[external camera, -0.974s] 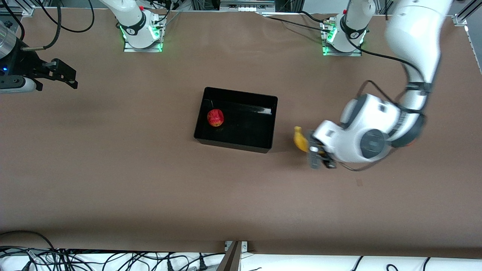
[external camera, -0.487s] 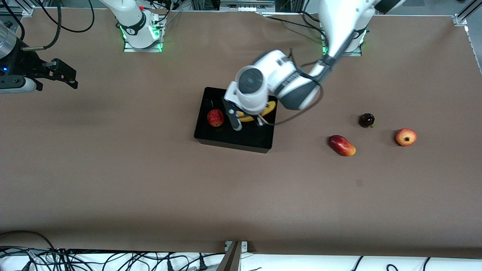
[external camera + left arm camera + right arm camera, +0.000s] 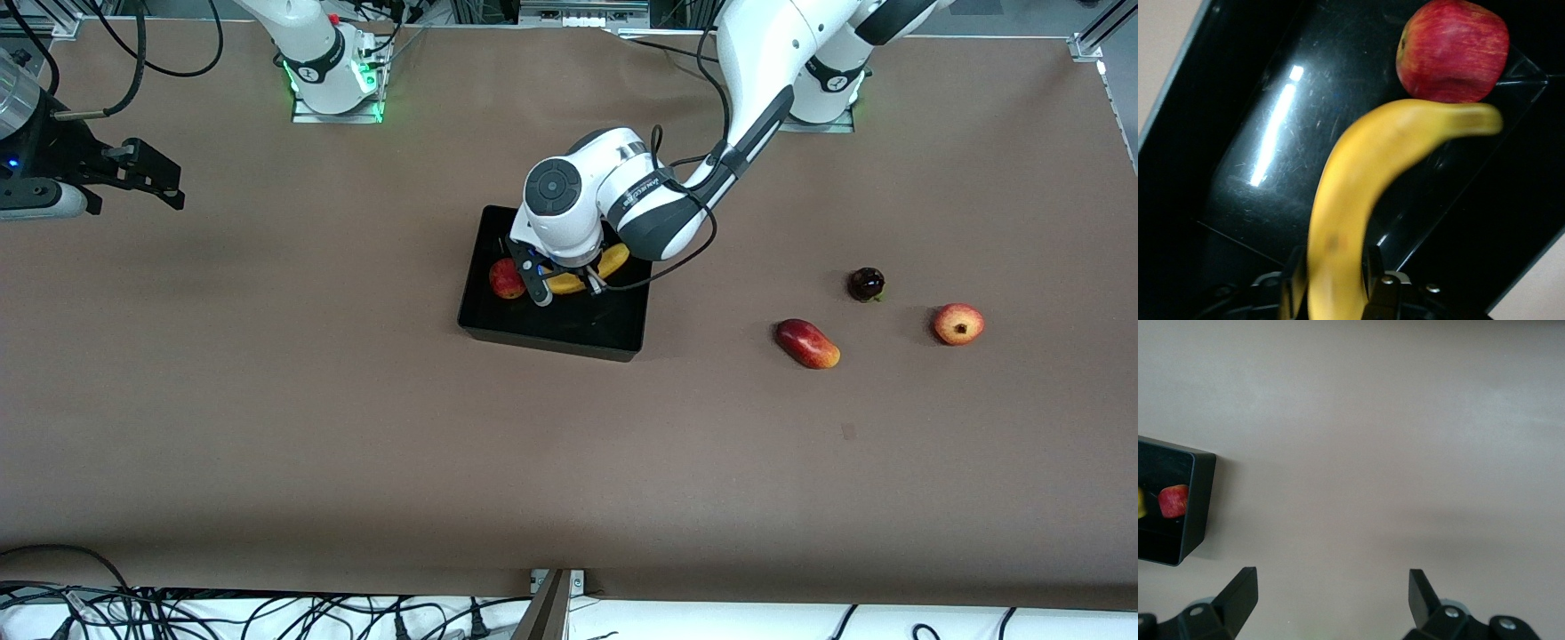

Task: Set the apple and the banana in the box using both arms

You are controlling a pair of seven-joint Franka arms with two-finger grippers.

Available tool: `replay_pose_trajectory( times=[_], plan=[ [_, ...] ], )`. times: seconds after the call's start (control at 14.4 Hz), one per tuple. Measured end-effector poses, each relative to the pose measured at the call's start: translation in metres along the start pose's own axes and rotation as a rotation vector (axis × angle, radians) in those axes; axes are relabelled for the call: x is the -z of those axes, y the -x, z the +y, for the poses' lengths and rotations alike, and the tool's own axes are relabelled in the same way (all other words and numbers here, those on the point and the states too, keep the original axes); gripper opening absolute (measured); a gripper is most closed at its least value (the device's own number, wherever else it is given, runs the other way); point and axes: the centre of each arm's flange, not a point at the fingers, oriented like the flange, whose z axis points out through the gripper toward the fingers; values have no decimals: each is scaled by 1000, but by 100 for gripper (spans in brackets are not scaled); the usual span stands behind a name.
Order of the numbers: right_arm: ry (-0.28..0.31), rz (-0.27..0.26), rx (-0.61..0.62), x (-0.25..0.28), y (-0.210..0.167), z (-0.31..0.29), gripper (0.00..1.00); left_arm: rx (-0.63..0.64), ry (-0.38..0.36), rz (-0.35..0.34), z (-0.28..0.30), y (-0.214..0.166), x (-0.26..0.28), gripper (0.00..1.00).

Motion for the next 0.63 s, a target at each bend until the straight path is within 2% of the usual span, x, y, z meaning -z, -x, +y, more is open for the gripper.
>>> replay_pose_trajectory(
  times=[0.21, 0.35, 0.63],
  plan=[
    [0, 0, 0, 0, 0, 0, 100, 30, -14, 17, -13, 4, 16, 78],
    [0, 0, 1, 0, 0, 0, 100, 100, -29, 11, -40, 22, 51, 97],
    [0, 0, 2, 0, 0, -1, 100, 332, -72, -9, -120, 117, 167, 100]
  ],
)
